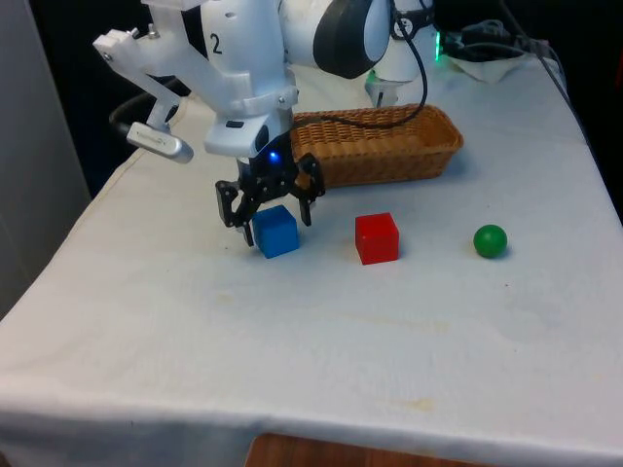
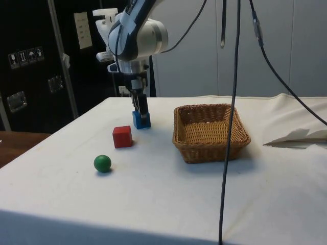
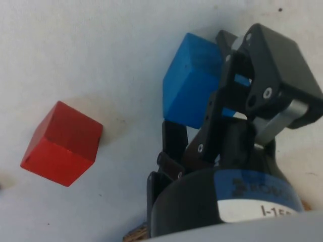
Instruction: Place all non-red objects into the basket.
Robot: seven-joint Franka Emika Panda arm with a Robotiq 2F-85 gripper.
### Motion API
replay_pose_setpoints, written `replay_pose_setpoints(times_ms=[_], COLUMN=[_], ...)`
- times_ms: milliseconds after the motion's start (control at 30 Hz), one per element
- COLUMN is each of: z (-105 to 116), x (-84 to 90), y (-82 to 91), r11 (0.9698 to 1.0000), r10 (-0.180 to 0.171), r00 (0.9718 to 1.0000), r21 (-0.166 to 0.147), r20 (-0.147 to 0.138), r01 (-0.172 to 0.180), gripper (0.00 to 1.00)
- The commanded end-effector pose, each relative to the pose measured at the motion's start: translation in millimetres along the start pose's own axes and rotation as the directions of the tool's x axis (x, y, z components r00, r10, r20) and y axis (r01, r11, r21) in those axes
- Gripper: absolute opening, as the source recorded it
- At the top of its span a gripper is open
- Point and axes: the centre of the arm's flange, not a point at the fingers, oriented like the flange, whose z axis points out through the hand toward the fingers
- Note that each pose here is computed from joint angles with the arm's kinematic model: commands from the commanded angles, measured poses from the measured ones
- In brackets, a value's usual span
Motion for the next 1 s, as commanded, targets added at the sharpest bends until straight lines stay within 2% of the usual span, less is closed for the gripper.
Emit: replay_pose_setpoints(times_ms=[0,33,167,200,233,267,433,467,567,733,767,867,967], z=[0,0,0,0,0,0,0,-1,-2,-26,-20,-39,-48], x=[-0.1,-0.1,-0.8,0.4,0.2,0.3,-0.1,-0.3,-0.6,-4.0,-3.0,-6.4,-8.1], y=[1.5,1.5,0.9,1.6,1.6,2.1,2.5,1.5,2.6,5.5,6.8,4.7,4.0], r11=[1.0,1.0,1.0,1.0,1.0,1.0,0.9999,1.0,0.9999,0.9999,0.9999,0.9999,0.9999], r10=[0.0,-0.001,0.001,-0.001,0.0,0.0,0.0,0.002,0.0,0.003,0.005,0.005,0.005], r00=[1.0,1.0,1.0,1.0,1.0,1.0,1.0,1.0,1.0,1.0,1.0,0.9999,0.9999], r21=[0.007,0.007,0.001,0.008,0.009,0.009,0.011,0.003,0.011,0.01,0.009,0.013,0.014], r20=[-0.007,-0.007,0.0,-0.007,-0.007,-0.007,-0.007,-0.001,-0.007,-0.008,-0.007,-0.012,-0.016], r01=[0.0,0.001,-0.001,0.001,0.0,0.0,0.0,-0.002,0.0,-0.003,-0.005,-0.004,-0.005], gripper=[0.8,0.63,0.19,0.19,0.07,0.02,0.02,0.02,0.02,0.02,0.02,0.02,0.02])
